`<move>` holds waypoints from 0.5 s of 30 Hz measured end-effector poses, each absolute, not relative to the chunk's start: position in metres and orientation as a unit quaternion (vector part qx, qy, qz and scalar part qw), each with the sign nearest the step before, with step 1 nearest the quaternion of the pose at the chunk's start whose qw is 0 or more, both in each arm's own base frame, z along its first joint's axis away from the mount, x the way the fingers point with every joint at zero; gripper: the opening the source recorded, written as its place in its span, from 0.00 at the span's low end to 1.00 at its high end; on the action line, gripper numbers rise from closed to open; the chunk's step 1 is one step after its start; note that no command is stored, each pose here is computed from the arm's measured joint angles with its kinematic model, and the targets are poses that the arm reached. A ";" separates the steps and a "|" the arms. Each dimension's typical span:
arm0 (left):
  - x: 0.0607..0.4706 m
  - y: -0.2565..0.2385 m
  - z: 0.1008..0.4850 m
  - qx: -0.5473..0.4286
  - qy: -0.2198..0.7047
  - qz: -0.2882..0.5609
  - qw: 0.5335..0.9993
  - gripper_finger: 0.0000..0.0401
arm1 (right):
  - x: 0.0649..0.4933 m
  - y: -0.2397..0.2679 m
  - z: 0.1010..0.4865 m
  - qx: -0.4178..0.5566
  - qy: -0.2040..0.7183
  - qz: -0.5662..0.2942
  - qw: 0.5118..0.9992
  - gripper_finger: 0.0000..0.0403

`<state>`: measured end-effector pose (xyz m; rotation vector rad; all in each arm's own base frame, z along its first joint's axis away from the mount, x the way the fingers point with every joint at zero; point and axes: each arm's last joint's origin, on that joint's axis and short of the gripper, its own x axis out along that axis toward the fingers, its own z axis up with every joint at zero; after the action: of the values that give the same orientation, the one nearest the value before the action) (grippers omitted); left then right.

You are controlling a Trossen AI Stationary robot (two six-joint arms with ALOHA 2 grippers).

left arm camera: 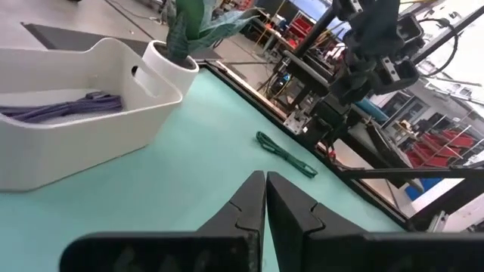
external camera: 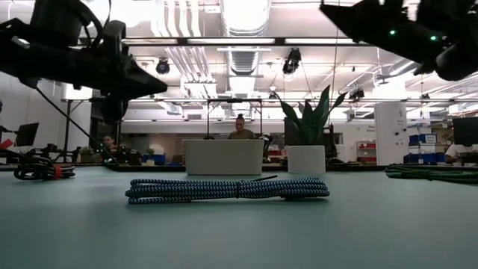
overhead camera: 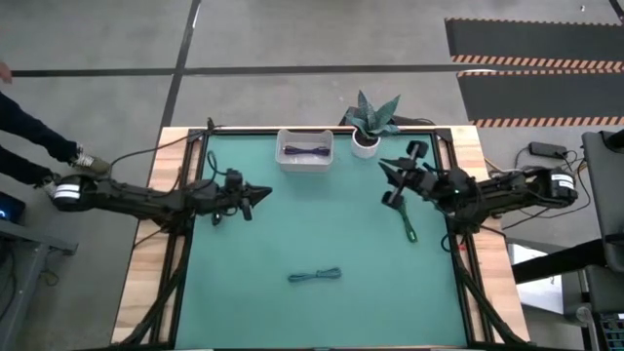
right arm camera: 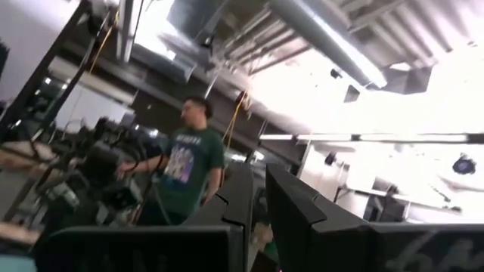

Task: Pick and place USB-C Cables
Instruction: Put the black charger cable into the white bin

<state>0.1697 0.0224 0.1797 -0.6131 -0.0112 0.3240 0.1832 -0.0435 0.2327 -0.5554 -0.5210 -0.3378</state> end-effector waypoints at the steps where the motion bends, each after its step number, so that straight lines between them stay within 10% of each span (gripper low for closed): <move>1: 0.172 0.023 0.182 -0.301 -0.007 0.158 0.941 0.00 | 0.180 -0.043 0.233 -0.270 -0.259 -0.166 0.912 0.08; 15: 0.206 0.020 0.193 -0.361 0.021 0.136 0.922 0.00 | 0.152 -0.036 0.242 -0.258 -0.288 -0.171 0.906 0.08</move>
<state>0.2057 0.0200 0.1934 -0.7423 0.0424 0.2785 0.1516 -0.0360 0.2425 -0.5332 -0.5938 -0.3533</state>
